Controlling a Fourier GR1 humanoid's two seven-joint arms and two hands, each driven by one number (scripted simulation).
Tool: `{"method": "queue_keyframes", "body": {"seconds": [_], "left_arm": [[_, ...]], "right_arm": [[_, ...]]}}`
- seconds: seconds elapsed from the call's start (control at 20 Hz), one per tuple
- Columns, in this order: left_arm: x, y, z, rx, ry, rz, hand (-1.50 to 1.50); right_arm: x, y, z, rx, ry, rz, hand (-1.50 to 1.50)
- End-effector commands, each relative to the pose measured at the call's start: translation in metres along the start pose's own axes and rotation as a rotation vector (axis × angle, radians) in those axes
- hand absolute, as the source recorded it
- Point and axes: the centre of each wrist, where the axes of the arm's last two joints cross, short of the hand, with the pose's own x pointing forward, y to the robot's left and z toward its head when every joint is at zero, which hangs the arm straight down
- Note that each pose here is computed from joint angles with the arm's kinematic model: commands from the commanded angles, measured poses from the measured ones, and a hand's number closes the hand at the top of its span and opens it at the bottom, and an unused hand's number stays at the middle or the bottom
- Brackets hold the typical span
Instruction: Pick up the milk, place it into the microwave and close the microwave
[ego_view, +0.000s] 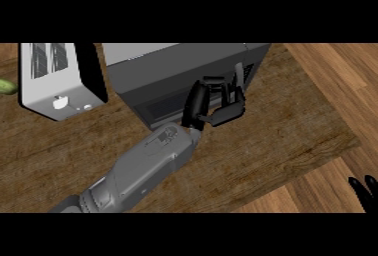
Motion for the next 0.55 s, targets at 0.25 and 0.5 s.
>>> {"method": "queue_keyframes", "body": {"seconds": [0.25, 0.5], "left_arm": [[0.006, 0.006, -0.019, 0.024, -0.001, -0.008, 1.50], [0.002, 0.007, -0.018, 0.033, -0.004, -0.014, 1.50]], "right_arm": [[0.011, -0.002, 0.002, 0.025, 0.009, -0.023, -1.50], [0.015, 0.001, 0.004, 0.035, 0.010, -0.048, -1.50]]}}
